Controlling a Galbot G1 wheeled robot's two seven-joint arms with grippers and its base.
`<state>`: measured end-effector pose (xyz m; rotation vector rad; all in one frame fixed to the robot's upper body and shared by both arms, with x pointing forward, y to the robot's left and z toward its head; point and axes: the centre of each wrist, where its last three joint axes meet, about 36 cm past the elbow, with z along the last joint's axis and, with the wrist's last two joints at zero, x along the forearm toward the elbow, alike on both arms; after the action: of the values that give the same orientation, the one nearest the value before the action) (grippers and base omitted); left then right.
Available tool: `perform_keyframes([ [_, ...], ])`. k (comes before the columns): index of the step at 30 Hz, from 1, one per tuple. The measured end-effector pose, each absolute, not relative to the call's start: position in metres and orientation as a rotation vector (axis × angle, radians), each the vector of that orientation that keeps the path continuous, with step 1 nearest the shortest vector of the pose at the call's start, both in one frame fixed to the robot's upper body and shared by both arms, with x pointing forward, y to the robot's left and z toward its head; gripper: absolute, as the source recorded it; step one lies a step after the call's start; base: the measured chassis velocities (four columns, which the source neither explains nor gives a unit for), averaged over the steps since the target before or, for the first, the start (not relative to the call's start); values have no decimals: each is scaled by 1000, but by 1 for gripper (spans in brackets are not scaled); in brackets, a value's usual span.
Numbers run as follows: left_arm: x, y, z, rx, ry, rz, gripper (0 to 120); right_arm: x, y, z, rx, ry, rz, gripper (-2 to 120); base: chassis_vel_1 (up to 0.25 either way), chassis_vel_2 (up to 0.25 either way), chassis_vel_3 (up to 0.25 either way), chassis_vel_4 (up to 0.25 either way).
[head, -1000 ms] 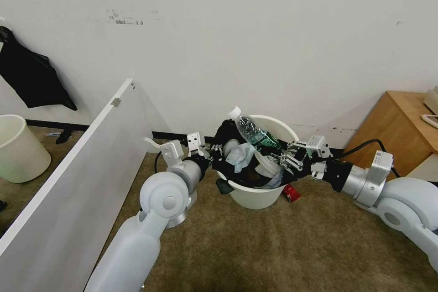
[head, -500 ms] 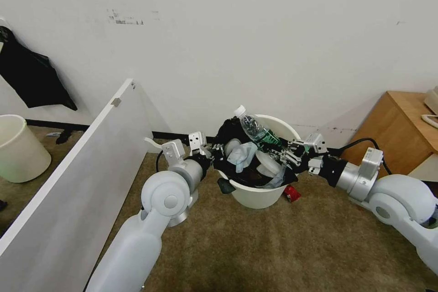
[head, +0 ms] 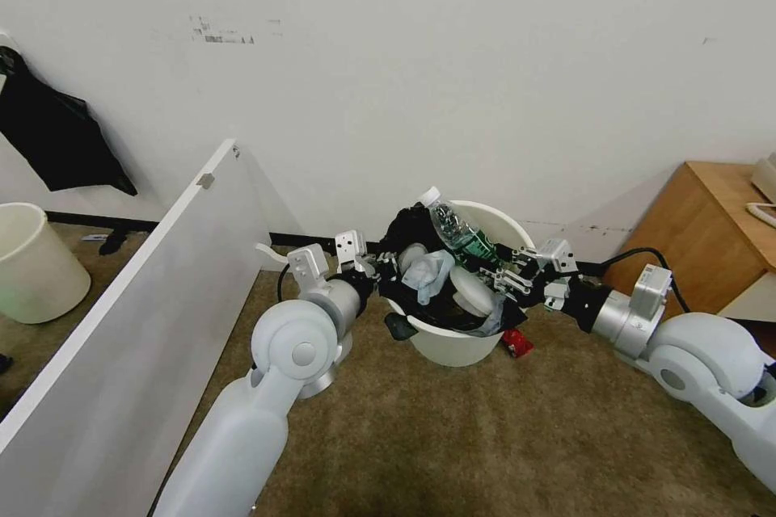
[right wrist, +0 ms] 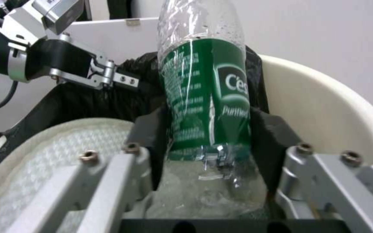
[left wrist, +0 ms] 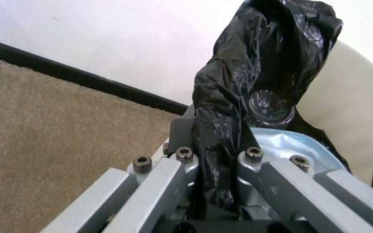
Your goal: Pick up the trash bin, then pick up the garbage from the floor and place it into the trash bin.
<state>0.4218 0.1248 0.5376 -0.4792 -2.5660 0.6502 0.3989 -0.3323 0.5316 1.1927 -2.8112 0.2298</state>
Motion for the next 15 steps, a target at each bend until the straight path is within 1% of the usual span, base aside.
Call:
perform_keyframes([
  [1, 422, 125, 538, -479, -2566, 651, 5, 399, -332, 532, 1193, -2813, 229, 54, 0, 0, 0, 0],
  [2, 422, 125, 538, -479, -2566, 651, 5, 399, -332, 532, 1193, -2813, 229, 54, 0, 0, 0, 0],
  [3, 422, 125, 537, -480, -2566, 651, 5, 398, -331, 533, 1196, -2815, 228, 60, 0, 0, 0, 0],
  [4, 422, 125, 537, -480, -2567, 651, 5, 398, -331, 534, 1198, -2816, 228, 65, 0, 0, 0, 0],
  [5, 422, 125, 537, -480, -2567, 651, 5, 398, -331, 534, 1198, -2816, 228, 65, 0, 0, 0, 0],
  [7, 422, 125, 538, -478, -2569, 652, 5, 399, -331, 536, 1199, -2820, 230, 77, 0, 0, 0, 0],
  [8, 422, 125, 538, -478, -2569, 652, 5, 399, -331, 536, 1199, -2820, 230, 77, 0, 0, 0, 0],
  [10, 423, 126, 538, -477, -2573, 652, 5, 399, -331, 537, 1197, -2827, 229, 89, 0, 0, 0, 0],
  [11, 423, 126, 538, -477, -2573, 652, 5, 399, -331, 537, 1197, -2827, 229, 89, 0, 0, 0, 0],
  [13, 424, 127, 537, -471, -2579, 655, 5, 399, -331, 540, 1198, -2838, 232, 97, 0, 0, 0, 0],
  [15, 425, 128, 537, -464, -2581, 658, 5, 399, -331, 544, 1203, -2847, 234, 99, 0, 0, 0, 0],
])
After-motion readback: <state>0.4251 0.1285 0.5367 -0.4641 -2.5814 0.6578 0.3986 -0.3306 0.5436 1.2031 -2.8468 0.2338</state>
